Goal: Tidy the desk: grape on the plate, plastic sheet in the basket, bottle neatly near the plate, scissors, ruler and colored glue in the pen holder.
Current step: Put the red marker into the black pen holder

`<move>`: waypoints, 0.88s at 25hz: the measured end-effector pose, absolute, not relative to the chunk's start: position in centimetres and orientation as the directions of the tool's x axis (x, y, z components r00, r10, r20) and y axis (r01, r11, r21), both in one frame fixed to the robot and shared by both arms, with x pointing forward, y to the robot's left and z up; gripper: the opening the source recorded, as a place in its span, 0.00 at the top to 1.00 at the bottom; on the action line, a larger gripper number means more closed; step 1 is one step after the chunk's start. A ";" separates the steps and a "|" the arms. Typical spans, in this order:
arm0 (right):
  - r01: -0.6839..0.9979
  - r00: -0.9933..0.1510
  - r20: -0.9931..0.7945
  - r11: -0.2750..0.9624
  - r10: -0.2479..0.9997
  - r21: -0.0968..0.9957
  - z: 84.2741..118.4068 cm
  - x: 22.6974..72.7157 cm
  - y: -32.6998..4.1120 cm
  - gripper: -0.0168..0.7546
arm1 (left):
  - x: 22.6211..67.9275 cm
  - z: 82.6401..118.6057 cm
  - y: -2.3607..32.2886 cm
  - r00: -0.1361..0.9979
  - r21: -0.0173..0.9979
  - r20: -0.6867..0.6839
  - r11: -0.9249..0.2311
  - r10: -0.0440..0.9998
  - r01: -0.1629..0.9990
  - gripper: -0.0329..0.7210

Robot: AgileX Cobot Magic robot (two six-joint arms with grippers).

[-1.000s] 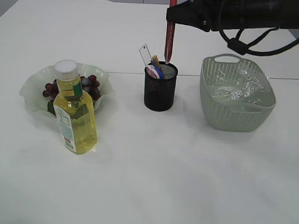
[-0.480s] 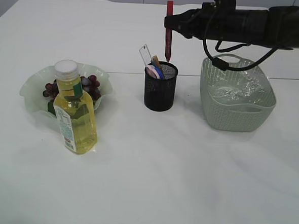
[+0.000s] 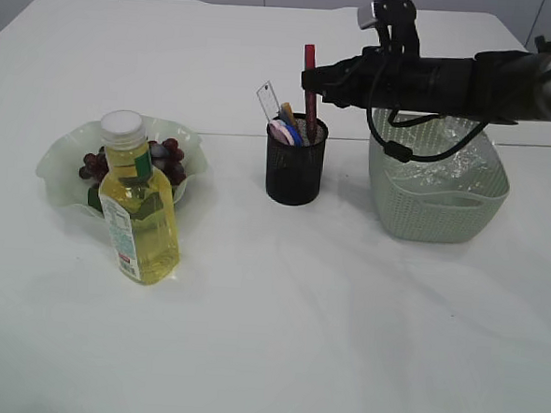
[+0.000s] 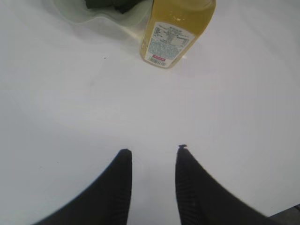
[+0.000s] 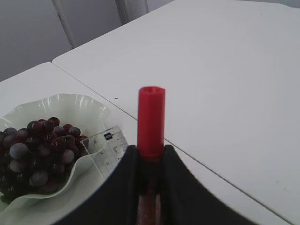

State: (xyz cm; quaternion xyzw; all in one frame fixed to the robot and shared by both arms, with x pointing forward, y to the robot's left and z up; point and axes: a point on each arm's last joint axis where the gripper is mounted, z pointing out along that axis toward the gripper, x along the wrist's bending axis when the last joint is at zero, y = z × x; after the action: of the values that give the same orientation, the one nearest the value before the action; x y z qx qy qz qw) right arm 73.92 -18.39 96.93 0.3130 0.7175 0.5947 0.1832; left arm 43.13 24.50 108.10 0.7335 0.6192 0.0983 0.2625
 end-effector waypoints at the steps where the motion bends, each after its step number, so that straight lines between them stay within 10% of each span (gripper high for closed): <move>1: 0.235 -0.735 0.111 0.097 0.668 0.967 96.7 74.0 -18.4 0.88 | 43.1 108.1 24.5 0.214 0.507 -0.181 -0.095 0.960 0.857 0.64; 12: 0.231 -0.756 0.123 0.085 0.643 0.969 96.6 73.8 -18.2 0.56 | 43.1 108.1 24.5 0.214 0.507 -0.179 -0.096 0.960 0.857 0.64; 22: 0.352 -0.739 0.156 0.179 0.655 0.919 101.3 71.9 -18.5 0.52 | 43.1 108.1 24.5 0.214 0.507 -0.177 -0.098 0.960 0.856 0.64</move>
State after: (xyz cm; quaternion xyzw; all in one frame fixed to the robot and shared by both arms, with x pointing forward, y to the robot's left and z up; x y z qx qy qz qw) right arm 71.86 -18.54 101.30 0.3334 0.7551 0.5473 0.1383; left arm 43.13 24.53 108.09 0.7341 0.6188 0.0996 0.2615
